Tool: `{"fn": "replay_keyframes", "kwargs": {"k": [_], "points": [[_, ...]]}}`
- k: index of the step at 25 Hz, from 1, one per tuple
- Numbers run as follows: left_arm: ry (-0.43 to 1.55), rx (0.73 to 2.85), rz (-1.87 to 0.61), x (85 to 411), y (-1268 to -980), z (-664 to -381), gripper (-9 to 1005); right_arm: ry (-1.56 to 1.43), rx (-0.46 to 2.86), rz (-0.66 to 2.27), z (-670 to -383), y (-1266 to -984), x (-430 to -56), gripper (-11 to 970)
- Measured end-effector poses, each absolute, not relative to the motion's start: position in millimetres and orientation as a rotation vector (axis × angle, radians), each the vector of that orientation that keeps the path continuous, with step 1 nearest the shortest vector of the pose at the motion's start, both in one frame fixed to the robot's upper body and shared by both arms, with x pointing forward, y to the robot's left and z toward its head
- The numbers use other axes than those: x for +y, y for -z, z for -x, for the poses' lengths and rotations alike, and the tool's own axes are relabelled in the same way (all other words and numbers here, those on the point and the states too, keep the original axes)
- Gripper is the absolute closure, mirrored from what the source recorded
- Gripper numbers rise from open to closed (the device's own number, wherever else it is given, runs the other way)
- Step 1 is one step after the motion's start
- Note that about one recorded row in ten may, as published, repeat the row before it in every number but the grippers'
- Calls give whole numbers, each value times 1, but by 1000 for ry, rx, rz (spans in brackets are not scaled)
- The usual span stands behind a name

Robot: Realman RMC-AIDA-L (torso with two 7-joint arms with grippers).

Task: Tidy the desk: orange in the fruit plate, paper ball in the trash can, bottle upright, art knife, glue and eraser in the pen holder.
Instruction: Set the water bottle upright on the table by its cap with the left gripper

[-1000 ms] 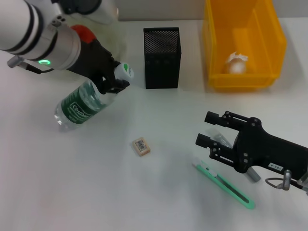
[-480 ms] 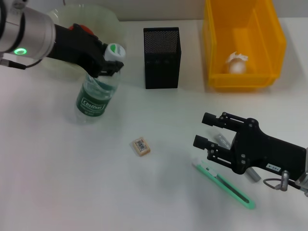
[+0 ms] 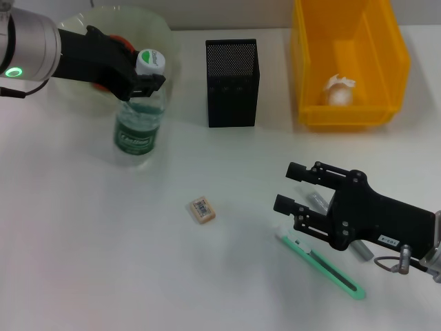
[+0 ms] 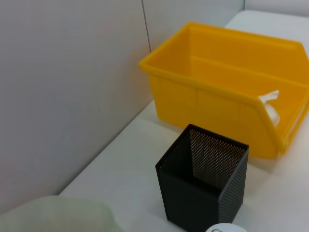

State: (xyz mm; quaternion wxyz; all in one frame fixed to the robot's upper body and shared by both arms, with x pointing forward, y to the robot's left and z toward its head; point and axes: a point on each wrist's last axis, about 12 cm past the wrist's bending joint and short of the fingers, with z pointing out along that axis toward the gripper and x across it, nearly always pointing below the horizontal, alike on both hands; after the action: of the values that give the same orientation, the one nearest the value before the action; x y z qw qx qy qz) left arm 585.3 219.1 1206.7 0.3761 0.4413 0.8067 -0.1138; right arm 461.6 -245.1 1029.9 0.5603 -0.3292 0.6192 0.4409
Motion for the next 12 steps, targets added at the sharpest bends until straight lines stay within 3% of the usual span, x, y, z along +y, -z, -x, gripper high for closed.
{"fn": "replay_keyframes", "kwargs": {"k": [12], "points": [[285, 2052, -1095, 225, -1207, -586, 566, -1040, 1461, 779, -462, -1030, -245, 370]]}}
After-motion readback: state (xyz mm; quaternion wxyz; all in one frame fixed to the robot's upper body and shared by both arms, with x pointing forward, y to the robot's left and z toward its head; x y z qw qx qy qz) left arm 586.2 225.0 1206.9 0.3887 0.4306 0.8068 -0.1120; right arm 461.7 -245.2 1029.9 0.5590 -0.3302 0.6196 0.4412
